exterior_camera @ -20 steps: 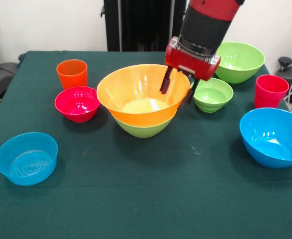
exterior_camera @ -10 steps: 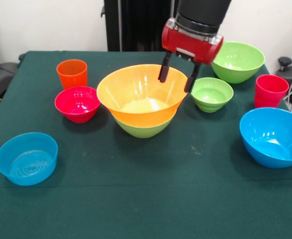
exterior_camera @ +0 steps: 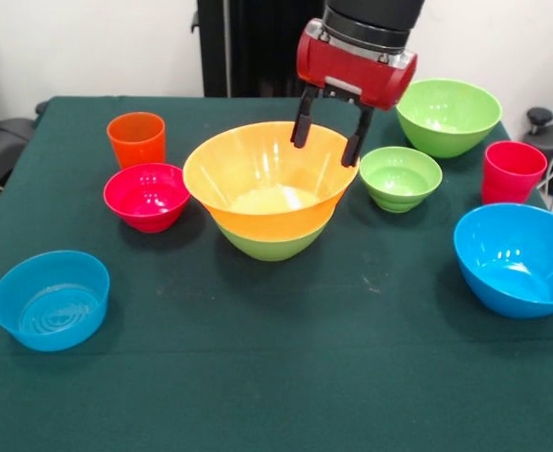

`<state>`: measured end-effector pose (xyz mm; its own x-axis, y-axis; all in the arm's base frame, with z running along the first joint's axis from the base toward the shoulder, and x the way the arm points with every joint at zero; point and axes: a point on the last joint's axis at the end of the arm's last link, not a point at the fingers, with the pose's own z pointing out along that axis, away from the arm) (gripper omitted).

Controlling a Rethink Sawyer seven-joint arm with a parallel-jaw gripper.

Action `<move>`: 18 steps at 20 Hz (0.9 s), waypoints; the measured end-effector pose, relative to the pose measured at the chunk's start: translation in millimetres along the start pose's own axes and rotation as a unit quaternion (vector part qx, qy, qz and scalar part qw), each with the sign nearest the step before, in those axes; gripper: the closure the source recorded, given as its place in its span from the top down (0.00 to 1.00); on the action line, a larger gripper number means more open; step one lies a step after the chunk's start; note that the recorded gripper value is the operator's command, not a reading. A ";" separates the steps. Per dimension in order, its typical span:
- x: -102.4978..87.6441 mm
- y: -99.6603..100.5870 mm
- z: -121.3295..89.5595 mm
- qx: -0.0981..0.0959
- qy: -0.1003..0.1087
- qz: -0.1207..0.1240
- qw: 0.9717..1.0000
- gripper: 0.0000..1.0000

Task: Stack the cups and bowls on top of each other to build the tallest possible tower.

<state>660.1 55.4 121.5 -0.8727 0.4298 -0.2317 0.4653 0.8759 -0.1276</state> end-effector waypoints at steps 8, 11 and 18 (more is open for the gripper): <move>-18.6 -24.1 -4.3 0.002 -0.010 0.009 1.000 1.00; -42.3 -51.0 -6.7 0.001 -0.018 0.029 0.999 1.00; -80.5 -109.0 8.7 0.002 -0.022 0.063 0.998 1.00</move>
<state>681.0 -76.6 145.7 -0.7995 0.5270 -0.2882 0.5721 0.8143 -0.0978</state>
